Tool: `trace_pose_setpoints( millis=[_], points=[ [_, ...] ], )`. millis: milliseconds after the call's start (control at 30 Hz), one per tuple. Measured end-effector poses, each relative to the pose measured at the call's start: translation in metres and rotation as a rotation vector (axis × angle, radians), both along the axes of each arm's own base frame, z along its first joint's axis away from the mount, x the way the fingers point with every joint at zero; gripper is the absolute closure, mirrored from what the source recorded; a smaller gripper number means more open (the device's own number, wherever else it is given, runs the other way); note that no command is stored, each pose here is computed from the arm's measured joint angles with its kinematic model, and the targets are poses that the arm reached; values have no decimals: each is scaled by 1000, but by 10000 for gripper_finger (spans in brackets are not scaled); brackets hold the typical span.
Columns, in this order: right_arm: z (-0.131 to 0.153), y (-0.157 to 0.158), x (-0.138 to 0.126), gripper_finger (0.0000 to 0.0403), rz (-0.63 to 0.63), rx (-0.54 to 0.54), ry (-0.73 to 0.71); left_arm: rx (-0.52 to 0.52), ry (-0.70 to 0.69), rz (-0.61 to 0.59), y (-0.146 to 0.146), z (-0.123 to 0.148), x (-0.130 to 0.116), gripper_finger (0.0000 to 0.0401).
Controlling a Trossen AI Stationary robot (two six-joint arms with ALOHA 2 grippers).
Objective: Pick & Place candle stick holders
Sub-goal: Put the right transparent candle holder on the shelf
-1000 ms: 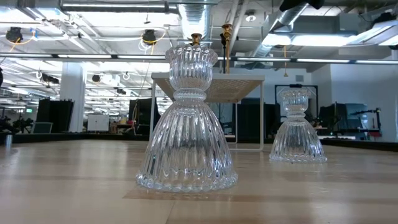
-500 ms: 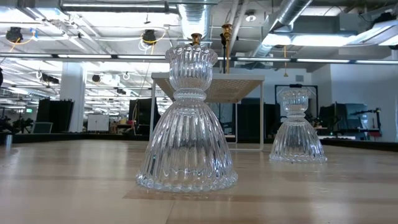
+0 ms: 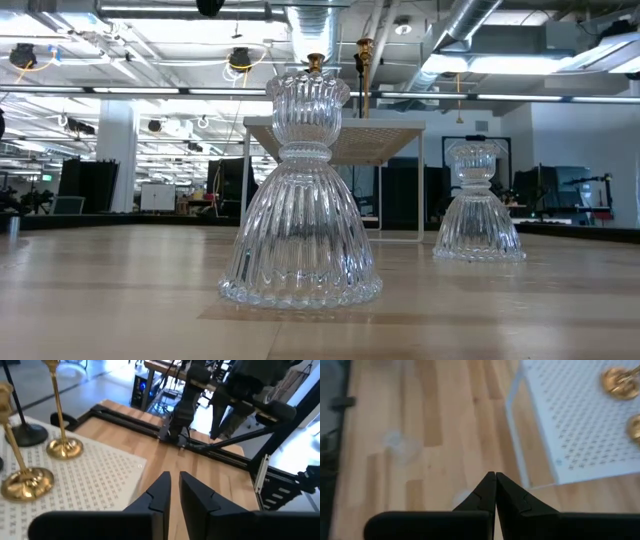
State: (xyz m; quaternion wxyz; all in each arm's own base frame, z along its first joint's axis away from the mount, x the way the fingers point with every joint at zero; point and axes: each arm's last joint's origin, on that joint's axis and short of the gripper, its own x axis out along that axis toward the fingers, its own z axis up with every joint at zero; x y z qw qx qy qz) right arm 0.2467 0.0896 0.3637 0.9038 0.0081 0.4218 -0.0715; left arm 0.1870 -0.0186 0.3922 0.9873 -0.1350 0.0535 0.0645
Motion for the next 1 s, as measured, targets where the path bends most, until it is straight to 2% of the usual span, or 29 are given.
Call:
trace_pose_setpoints(
  millis=[67, 267, 400, 567, 733, 1000],
  points=[
    [-4, 8, 5, 403, -33, -44, -30, -3, 7, -10, -2, -3, 1, 364],
    [-7, 30, 6, 403, -173, -66, -145, 2, 24, -22, -4, -9, 2, 365],
    [-6, 44, -4, 403, -247, -103, -215, 1, 24, -33, -4, -9, 2, 367],
    [-9, 50, -26, 403, -332, -141, -224, 8, 22, -47, -5, -9, 2, 368],
    [-1, 39, -50, 403, -360, -161, -190, 10, 21, -46, -5, -9, 2, 368],
    [29, 17, -67, 403, -290, -130, -300, 9, 19, -46, -5, -9, 2, 375]
  ],
)
